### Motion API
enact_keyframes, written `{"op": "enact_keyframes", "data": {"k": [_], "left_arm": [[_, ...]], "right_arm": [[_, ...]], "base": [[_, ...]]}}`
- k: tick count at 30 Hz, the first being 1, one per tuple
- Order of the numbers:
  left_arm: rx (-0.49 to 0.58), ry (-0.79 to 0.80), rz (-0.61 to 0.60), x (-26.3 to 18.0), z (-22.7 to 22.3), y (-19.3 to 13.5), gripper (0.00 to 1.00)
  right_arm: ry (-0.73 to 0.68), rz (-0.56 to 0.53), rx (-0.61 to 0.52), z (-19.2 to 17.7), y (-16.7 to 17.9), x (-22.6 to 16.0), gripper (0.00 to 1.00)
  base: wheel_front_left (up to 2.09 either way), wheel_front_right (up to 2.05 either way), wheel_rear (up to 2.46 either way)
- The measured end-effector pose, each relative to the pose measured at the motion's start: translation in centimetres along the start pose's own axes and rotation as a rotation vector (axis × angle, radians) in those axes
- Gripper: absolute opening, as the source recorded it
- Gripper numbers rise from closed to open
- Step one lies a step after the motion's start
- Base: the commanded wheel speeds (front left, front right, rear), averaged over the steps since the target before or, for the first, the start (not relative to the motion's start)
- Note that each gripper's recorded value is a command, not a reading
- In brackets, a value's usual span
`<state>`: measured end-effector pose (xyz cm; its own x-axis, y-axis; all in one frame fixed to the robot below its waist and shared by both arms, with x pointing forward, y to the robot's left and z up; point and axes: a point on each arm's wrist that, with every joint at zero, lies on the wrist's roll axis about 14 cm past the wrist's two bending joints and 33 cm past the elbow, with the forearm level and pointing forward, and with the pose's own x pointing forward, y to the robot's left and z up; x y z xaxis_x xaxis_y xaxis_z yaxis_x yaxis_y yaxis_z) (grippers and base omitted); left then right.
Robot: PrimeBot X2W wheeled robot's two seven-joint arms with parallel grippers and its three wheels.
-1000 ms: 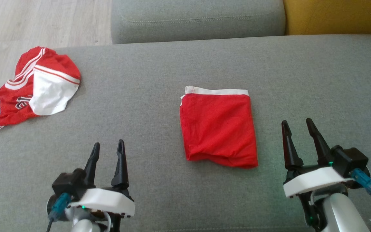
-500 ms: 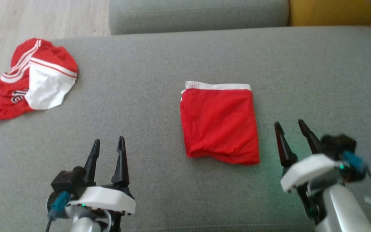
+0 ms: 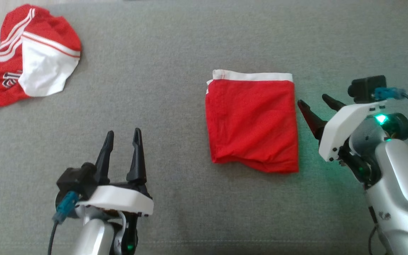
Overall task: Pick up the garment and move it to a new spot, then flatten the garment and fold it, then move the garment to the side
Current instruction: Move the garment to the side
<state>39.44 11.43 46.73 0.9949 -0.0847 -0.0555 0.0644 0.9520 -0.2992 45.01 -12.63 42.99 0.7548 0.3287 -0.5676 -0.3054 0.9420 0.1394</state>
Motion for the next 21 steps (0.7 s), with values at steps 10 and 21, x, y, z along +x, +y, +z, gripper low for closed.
{"op": "enact_keyframes", "data": {"k": [10, 21], "left_arm": [[0.004, 0.011, 0.038, 0.8, -0.5, 1.2, 1.0], [0.013, 0.029, 0.032, 1.4, -1.2, 1.2, 1.0]], "right_arm": [[0.188, 0.073, 0.043, -3.7, 1.5, 3.3, 1.0], [0.202, 0.109, 0.082, -3.9, 2.1, 4.3, 0.0]], "base": [[0.0, 0.0, 0.0], [0.0, 0.0, 0.0]]}}
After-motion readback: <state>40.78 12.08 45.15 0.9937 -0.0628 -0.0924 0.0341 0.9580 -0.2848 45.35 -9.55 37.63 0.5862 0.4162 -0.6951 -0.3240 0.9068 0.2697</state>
